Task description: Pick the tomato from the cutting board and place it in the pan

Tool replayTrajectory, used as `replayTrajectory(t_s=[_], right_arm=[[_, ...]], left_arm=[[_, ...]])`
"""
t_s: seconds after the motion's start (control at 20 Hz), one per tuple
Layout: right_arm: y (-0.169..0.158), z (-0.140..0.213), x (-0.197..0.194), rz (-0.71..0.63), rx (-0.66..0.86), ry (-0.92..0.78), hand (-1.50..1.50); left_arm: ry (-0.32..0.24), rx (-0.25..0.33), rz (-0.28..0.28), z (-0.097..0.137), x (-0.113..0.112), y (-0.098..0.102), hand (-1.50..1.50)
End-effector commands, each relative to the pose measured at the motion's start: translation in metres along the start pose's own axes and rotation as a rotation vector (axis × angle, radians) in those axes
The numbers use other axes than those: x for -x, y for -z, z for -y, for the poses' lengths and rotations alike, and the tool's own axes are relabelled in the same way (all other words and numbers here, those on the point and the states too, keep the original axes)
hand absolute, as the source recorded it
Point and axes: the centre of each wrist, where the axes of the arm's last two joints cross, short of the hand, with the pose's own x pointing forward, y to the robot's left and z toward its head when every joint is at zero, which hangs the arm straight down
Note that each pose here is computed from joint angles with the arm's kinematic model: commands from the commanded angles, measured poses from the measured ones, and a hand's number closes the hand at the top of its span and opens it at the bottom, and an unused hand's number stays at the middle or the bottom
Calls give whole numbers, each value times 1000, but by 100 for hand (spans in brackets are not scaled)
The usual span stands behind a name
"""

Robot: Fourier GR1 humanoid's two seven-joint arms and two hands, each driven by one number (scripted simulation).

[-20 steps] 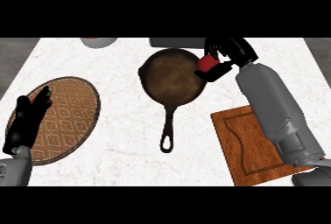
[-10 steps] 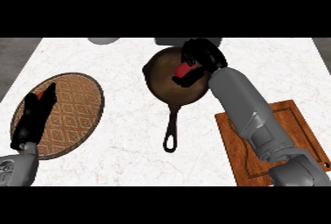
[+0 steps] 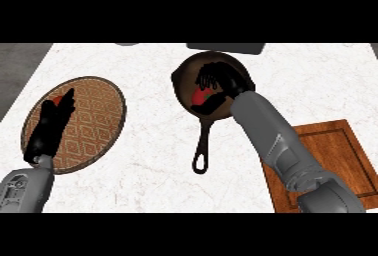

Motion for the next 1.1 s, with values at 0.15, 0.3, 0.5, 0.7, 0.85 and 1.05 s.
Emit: replayTrajectory(t_s=[0.15, 0.3, 0.5, 0.7, 0.85, 1.05], right_arm=[[-10, -15, 14, -25, -38, 110, -150], [-13, -17, 17, -15, 4, 125, -150], [-11, -15, 15, 24, 59, 239, -150], [-2, -4, 4, 59, 174, 311, -150], [-1, -2, 3, 79, 238, 360, -150], [6, 14, -5, 31, 276, 415, -150]], left_arm=[[19, 22, 31, 5, 2, -1, 0], [15, 34, 41, 12, -16, 4, 0], [23, 36, 34, 9, -15, 10, 0], [15, 39, 36, 14, -4, 6, 0], [0, 29, 14, 11, 2, 6, 0], [8, -27, -9, -9, -5, 9, 0]])
